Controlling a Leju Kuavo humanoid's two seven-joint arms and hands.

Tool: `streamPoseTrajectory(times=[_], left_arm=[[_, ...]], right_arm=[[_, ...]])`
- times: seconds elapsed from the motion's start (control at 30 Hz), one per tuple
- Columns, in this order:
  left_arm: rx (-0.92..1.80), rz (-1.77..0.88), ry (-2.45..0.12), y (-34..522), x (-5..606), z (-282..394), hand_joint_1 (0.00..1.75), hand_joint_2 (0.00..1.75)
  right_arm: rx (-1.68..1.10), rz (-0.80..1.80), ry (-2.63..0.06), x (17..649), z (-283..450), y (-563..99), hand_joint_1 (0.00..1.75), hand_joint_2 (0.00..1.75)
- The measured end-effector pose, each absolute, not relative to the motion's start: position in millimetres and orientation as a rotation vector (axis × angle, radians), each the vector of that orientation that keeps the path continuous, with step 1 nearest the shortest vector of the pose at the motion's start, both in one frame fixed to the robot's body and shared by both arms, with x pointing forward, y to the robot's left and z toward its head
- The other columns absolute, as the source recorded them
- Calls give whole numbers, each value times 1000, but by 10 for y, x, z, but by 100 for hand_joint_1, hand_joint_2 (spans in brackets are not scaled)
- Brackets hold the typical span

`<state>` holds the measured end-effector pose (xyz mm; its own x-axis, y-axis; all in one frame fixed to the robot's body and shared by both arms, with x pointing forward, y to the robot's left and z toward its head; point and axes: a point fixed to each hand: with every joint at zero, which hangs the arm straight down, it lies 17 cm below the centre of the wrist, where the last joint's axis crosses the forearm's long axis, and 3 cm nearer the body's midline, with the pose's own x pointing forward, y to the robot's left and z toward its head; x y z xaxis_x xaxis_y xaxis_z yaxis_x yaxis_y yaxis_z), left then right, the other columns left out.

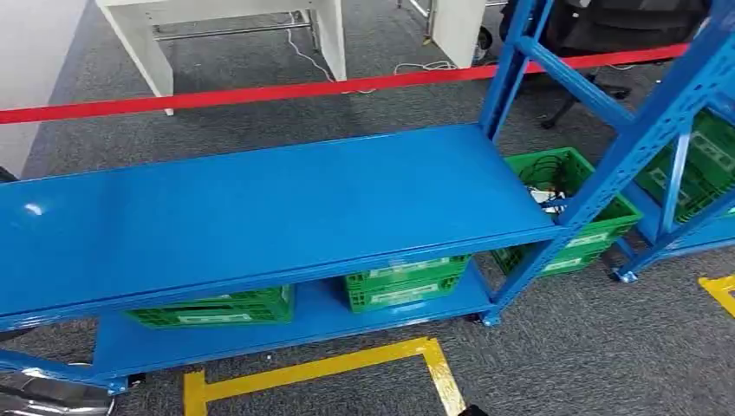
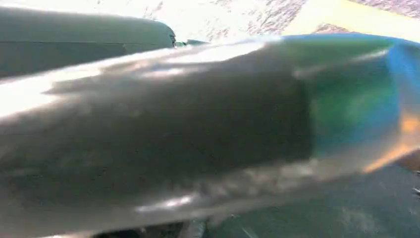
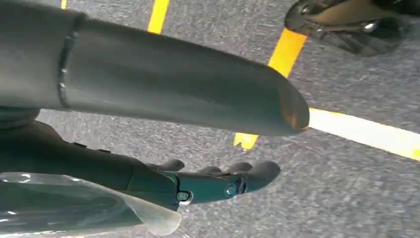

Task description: Take the parts from the cabinet and place them on the table.

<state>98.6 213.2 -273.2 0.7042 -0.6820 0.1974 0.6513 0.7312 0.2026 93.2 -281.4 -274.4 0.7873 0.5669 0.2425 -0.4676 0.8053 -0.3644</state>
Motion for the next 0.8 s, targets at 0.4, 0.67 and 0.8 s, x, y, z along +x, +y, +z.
streamPoseTrajectory(times=[0.4, 0.67, 0.8], left_arm=[[114, -736, -265, 2111, 962, -2734, 0, 0], [123, -736, -264, 2162, 974, -2738, 0, 0], [122, -738, -263, 2160, 967, -2739, 0, 0]], right_arm=[[-279, 542, -337, 849, -2760, -2804, 0, 0], [-256, 539, -333, 857, -2764, -2754, 0, 0], [-249, 536, -331, 860, -2766, -2743, 0, 0]])
